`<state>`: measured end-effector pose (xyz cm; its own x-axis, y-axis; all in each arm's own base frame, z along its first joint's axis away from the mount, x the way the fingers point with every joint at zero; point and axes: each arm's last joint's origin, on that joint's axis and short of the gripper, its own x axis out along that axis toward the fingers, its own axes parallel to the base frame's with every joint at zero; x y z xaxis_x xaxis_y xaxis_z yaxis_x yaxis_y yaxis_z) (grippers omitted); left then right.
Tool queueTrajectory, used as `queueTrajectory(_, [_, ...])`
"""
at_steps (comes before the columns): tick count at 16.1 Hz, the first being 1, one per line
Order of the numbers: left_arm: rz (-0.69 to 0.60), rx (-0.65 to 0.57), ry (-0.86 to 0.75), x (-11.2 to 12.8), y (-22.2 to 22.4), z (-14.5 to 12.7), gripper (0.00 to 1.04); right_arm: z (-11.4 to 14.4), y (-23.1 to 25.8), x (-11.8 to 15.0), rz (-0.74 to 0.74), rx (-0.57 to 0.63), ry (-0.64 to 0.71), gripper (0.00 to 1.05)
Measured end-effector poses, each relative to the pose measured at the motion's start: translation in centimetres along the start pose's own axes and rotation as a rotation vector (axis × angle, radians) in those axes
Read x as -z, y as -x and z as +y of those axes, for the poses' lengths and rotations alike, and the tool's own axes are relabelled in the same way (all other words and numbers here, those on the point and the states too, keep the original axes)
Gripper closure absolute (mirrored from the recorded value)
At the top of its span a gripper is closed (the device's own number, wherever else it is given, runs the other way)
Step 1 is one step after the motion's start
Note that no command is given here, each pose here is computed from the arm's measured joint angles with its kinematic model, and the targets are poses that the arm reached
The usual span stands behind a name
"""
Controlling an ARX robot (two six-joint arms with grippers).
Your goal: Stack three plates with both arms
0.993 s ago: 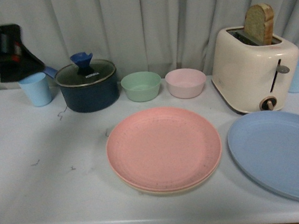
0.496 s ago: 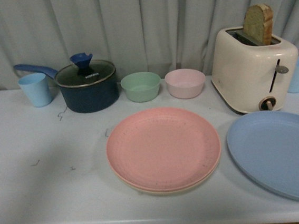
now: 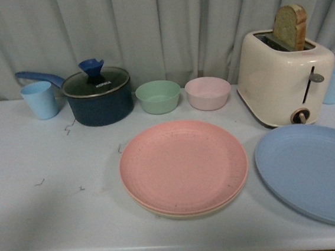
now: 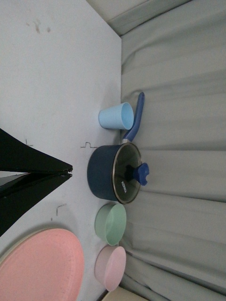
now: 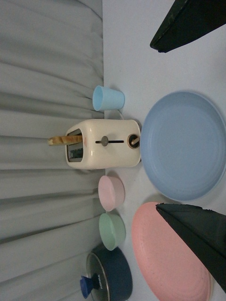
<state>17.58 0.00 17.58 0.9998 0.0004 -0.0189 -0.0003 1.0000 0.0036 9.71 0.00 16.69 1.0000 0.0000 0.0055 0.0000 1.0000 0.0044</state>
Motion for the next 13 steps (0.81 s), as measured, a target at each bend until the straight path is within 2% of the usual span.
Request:
queueTrajectory(4, [-0.046,0.0,0.0,0.5,1.8,0.0,1.03,0.0,0.0,0.0,0.0,0.0,0.0,0.06])
queueTrajectory(7, [0.024,0.0,0.0,1.9,2.8,0.0,1.03,0.0,0.0,0.0,0.0,0.0,0.0,0.06])
queueTrajectory(13, [-0.023,0.0,0.0,0.8,4.5,0.0,1.03,0.0,0.0,0.0,0.0,0.0,0.0,0.06])
